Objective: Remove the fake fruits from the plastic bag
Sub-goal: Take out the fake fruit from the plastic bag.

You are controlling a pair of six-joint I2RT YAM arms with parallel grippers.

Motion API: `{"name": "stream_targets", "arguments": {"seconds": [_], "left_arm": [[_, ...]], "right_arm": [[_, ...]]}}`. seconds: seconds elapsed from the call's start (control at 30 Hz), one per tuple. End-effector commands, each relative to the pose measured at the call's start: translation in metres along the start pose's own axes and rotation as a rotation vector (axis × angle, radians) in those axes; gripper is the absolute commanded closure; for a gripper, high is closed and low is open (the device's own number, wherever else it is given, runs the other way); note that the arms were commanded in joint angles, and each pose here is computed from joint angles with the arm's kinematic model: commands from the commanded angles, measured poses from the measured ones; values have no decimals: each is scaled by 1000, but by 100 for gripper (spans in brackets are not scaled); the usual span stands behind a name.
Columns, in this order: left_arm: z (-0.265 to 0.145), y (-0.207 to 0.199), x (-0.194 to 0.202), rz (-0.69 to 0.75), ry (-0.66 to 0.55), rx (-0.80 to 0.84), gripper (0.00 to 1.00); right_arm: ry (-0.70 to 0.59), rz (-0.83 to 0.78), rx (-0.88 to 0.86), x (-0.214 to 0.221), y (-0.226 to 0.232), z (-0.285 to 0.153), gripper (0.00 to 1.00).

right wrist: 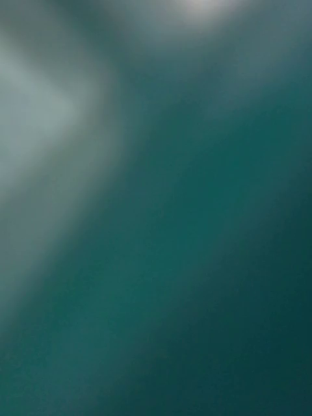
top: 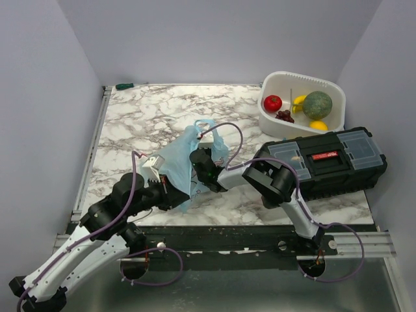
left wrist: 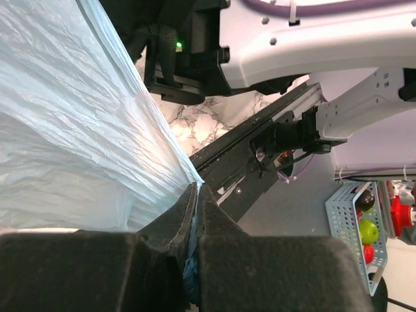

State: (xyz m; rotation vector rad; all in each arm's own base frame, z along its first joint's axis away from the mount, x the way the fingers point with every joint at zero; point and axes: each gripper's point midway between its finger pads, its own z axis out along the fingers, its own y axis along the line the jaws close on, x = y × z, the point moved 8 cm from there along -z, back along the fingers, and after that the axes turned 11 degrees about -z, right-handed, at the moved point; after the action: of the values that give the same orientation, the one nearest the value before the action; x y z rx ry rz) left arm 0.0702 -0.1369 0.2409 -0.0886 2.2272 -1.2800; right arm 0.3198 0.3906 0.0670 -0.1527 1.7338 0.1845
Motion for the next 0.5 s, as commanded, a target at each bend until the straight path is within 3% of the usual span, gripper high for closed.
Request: {"name": "stream_targets", "arguments": {"seconds": [0.0, 0.1, 0.2, 0.47], "left_arm": [[-12, -3, 3, 15, 15, 17, 100], [-14, -2, 4, 13, 12, 11, 100], [-16, 0, 5, 10, 6, 5, 100], [-19, 12, 7, -5, -19, -68, 100]], "right_arm": [[32, -16, 50, 11, -2, 21, 9], [65, -14, 30, 12, 1, 28, 10], [96, -17, 29, 13, 3, 36, 18], [46, -63, -68, 3, -4, 21, 49]]}}
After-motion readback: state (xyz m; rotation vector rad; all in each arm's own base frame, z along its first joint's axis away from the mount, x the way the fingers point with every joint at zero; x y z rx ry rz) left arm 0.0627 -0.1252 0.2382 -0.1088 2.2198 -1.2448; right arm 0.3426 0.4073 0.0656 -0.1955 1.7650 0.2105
